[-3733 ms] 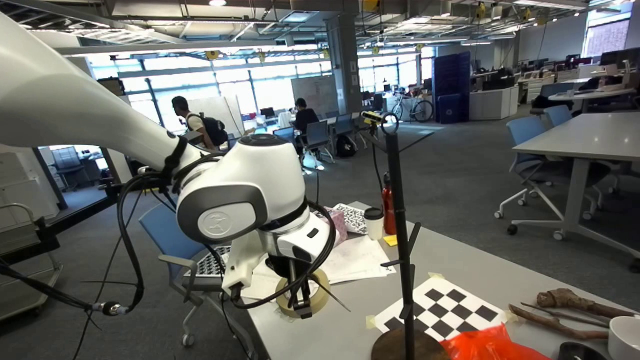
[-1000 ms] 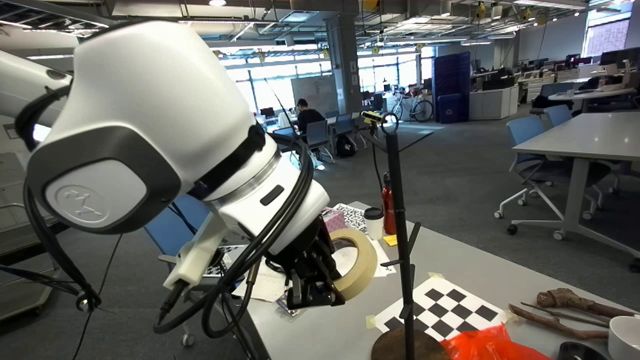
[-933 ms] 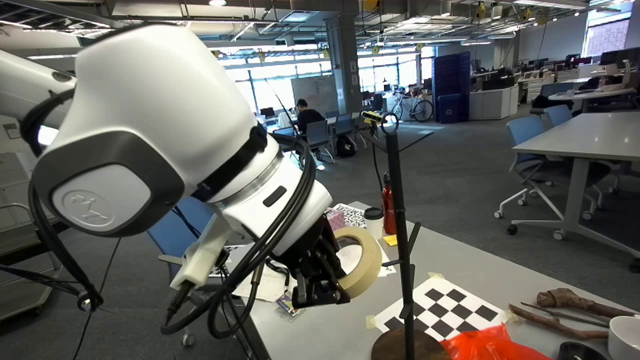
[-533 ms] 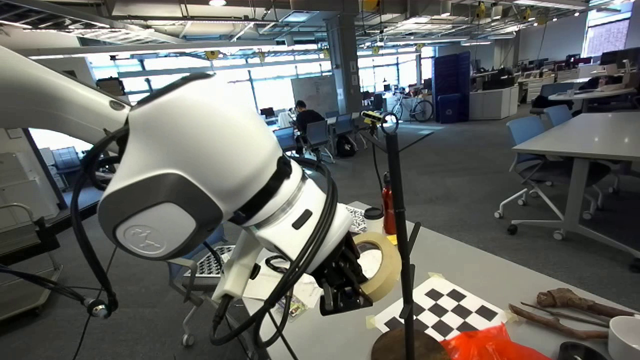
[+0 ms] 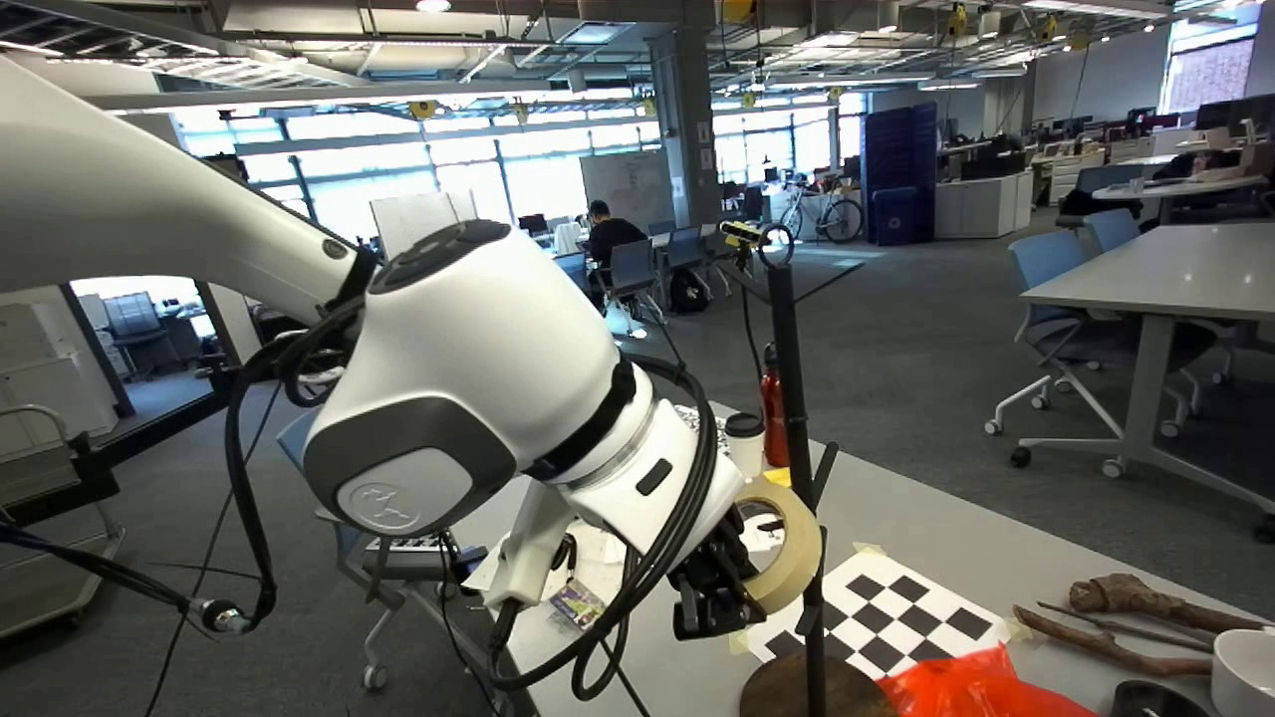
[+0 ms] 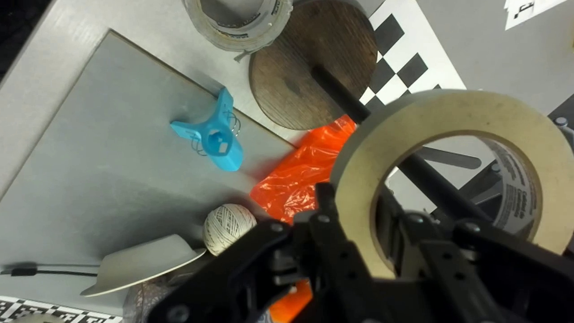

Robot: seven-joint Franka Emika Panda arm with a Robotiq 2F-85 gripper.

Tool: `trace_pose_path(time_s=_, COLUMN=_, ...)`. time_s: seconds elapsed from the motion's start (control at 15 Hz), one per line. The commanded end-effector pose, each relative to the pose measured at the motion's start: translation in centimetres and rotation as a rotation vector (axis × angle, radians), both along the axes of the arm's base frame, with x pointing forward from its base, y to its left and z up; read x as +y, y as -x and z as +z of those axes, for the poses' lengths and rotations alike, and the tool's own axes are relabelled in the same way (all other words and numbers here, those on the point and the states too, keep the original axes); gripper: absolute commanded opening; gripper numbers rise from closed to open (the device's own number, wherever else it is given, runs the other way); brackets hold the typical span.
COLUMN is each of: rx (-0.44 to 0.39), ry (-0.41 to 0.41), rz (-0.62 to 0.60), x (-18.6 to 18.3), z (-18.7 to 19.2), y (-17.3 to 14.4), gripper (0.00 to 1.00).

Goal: Remove the masking tape from the object, put it on the table and replace it with the different masking tape from the table

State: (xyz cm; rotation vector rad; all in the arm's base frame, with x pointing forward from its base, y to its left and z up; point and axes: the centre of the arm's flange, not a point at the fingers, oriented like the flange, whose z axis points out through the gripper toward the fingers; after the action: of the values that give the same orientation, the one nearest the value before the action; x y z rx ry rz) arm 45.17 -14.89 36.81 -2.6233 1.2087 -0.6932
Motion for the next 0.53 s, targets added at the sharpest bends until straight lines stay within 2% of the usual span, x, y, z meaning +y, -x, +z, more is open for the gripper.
trace_pose_path(time_s=0.0, rx=-0.01, ry=-0.013, rz=-0.018, x=-0.69, z=-1.04, y=-1.46, gripper=0.58)
trace_pose_path(time_s=0.33, rx=0.018, ry=-0.022, rz=-0.027, x=-1.3, z=-1.78, y=-1.28, gripper=0.95)
trace_pose_path(time_s=0.47, rx=0.035, ry=-0.032, rz=-0.024, x=-1.29, z=-1.86, y=-0.8, gripper=1.0)
